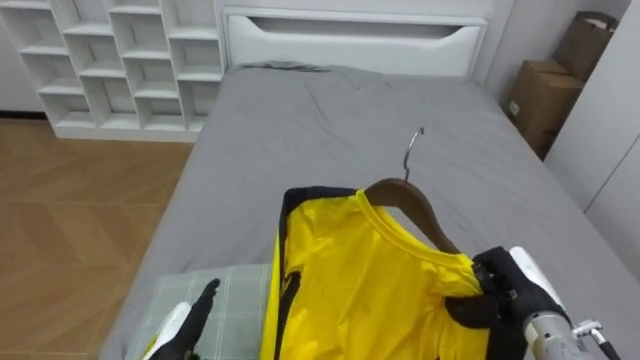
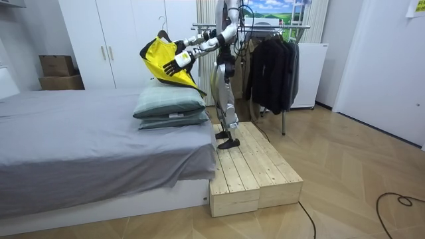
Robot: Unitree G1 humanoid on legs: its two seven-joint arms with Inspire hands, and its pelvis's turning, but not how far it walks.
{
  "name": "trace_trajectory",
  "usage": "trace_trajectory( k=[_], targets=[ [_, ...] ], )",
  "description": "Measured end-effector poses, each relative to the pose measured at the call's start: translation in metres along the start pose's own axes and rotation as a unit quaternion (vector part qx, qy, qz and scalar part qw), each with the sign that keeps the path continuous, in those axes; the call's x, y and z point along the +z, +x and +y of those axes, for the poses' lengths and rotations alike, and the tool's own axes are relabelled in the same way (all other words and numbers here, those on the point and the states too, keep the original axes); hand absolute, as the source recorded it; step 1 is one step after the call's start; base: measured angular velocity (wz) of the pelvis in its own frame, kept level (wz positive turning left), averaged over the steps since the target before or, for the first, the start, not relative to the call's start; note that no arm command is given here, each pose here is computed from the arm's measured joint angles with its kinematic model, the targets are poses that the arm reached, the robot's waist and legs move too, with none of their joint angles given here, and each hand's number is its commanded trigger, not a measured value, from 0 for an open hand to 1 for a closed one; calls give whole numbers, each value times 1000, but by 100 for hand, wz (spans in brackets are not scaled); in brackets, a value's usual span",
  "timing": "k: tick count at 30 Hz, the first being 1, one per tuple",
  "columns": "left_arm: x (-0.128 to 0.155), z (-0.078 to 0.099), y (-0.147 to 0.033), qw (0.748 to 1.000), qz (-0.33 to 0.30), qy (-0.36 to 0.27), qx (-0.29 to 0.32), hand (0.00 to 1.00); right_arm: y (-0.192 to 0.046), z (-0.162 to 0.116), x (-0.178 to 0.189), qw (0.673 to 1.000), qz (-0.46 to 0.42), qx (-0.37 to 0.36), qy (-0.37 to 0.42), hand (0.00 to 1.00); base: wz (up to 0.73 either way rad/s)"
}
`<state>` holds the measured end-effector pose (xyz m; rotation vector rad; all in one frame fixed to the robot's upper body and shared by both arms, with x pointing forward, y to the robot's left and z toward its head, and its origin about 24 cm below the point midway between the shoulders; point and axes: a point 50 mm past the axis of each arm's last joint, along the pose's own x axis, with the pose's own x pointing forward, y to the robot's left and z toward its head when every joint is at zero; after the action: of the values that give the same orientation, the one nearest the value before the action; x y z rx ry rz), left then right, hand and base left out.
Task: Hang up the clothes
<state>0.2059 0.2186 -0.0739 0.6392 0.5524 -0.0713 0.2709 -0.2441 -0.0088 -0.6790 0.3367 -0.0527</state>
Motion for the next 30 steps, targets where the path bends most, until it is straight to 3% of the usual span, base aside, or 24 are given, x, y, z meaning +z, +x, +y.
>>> trace_trajectory(
  k=[8,17,22,30],
  targets=[
    [-78,-19,-27,985,169,-42,-6,0,-6,-12,-15,998,24,-32,41,100,-6],
    [-103,-24,-44,976,211,-54,5,0,-31,-28,-5,997,-27,-63,31,100,-17],
    [-116,-25,-52,969,242,-48,22,0,-37,-38,1,995,-41,-83,33,100,-68],
    [-151,-29,-84,941,334,-33,26,0,-37,-39,5,995,-44,-86,29,100,-117]
  ],
)
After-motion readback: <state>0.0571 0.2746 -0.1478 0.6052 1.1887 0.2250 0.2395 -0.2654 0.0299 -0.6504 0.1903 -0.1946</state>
